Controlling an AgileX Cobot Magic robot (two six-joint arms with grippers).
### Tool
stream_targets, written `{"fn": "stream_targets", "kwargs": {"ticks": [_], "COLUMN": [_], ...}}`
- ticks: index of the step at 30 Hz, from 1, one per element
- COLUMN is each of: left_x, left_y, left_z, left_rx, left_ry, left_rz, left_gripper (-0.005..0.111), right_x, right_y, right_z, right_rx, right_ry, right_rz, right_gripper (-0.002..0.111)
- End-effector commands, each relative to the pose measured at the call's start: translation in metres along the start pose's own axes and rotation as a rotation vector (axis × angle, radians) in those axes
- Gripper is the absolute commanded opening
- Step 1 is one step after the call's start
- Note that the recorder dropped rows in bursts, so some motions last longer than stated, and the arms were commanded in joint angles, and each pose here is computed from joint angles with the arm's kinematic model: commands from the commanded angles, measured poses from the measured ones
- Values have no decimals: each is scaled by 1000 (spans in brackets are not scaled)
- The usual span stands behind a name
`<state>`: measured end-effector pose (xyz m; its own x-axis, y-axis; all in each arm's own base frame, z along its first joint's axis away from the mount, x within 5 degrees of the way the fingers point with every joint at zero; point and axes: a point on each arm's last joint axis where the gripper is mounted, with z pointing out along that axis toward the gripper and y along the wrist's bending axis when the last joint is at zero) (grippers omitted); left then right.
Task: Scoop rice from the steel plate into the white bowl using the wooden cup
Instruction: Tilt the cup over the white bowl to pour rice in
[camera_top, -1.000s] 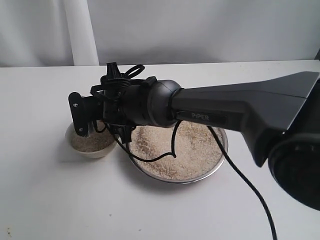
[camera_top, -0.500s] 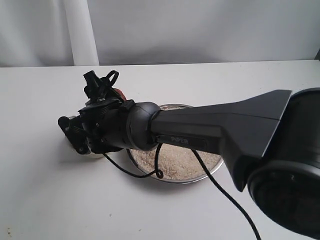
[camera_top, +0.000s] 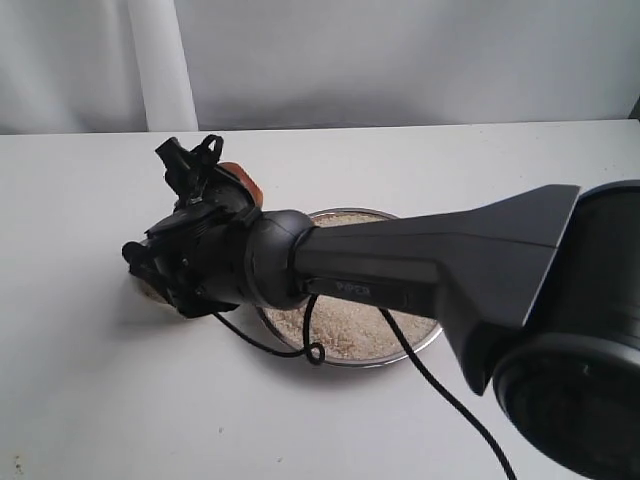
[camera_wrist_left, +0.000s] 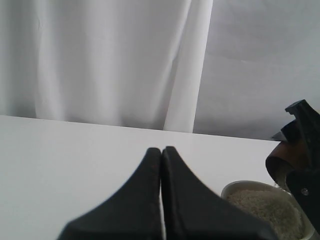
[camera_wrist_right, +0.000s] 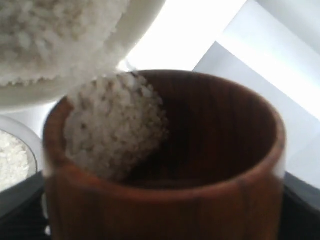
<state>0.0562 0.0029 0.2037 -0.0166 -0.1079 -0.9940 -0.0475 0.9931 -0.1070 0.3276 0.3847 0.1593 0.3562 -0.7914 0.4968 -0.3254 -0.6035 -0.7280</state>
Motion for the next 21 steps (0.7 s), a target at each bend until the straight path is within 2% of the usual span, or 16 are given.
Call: {"fn": "stream_targets", "kwargs": {"ticks": [1,10,21], "left_x": [0,0,0], "left_y": [0,0,0], "left_z": [0,0,0], "left_rx": [6,6,6], "left_ry": [0,0,0], "left_rz": [-10,-10,-10], "left_gripper": [0,0,0], "right_x": [-6,-16,-14], "right_y": [-9,-18,-22], "right_z": [-10,-21,-22], "right_rx": [49,141,180], "right_ry": [1,24,57], "right_rz": [-91,-216,-271], "right_gripper": [0,0,0]}}
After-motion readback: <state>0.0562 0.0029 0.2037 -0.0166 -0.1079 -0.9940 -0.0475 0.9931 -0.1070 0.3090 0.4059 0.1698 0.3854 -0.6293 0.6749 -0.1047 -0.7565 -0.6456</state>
